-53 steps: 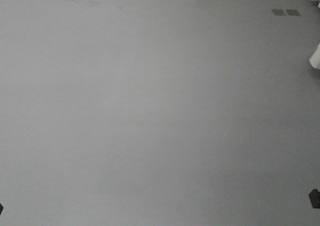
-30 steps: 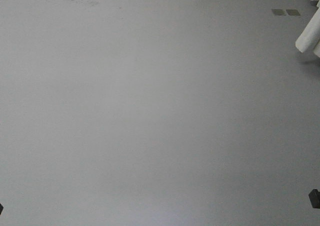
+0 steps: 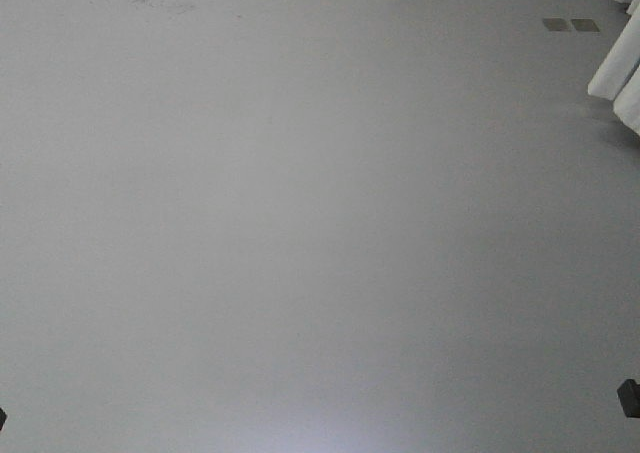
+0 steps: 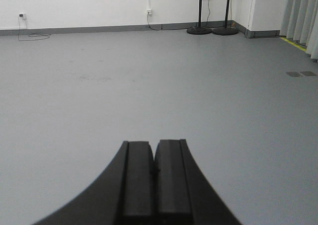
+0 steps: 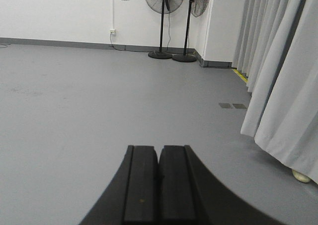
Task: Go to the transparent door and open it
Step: 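Drive the base forward across the grey floor toward the glass door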
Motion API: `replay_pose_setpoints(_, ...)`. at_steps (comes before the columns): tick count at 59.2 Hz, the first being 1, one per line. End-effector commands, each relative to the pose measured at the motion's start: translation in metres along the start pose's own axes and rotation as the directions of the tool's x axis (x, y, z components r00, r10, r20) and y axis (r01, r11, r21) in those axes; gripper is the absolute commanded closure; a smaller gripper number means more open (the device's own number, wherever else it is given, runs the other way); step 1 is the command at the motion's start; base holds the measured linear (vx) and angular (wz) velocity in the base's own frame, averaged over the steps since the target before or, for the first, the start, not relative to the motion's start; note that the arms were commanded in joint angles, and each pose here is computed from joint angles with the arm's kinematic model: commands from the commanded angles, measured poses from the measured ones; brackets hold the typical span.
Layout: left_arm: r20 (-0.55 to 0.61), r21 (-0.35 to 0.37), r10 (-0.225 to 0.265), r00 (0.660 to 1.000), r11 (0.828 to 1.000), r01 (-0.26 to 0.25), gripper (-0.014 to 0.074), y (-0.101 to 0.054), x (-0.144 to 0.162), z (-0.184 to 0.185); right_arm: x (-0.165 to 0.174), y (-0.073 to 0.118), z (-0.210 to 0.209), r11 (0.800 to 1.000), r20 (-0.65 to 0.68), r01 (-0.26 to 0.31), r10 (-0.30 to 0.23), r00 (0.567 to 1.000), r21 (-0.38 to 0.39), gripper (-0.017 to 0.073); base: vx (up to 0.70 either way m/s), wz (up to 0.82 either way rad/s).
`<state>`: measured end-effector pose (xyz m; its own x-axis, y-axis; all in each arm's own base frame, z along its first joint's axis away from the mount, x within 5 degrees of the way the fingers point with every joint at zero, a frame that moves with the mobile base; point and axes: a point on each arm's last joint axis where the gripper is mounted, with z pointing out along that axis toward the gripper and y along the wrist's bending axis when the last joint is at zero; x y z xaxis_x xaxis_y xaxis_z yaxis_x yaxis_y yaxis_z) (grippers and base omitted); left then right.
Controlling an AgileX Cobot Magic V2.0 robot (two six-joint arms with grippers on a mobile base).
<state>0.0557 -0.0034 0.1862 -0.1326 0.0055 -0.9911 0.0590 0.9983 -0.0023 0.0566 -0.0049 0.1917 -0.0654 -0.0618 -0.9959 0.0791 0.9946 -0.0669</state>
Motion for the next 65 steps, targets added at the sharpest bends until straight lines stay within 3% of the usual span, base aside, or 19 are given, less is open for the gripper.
replay_pose_setpoints(1, 0.064, 0.005, -0.016, 0.998, 1.000, 0.016, 0.0599, -0.0002, 0.0022, 0.0013, -0.0045, 0.0001, -0.0007, 1.000, 0.088, 0.014, -0.014, 0.996, 0.003, 0.0567, 0.06, -0.01)
replay_pose_setpoints(65, 0.064, 0.005, -0.016, 0.998, 1.000, 0.016, 0.0599, -0.0002, 0.0022, 0.0013, -0.0045, 0.0001, -0.0007, 1.000, 0.088, 0.014, -0.014, 0.996, 0.003, 0.0567, 0.24, -0.03)
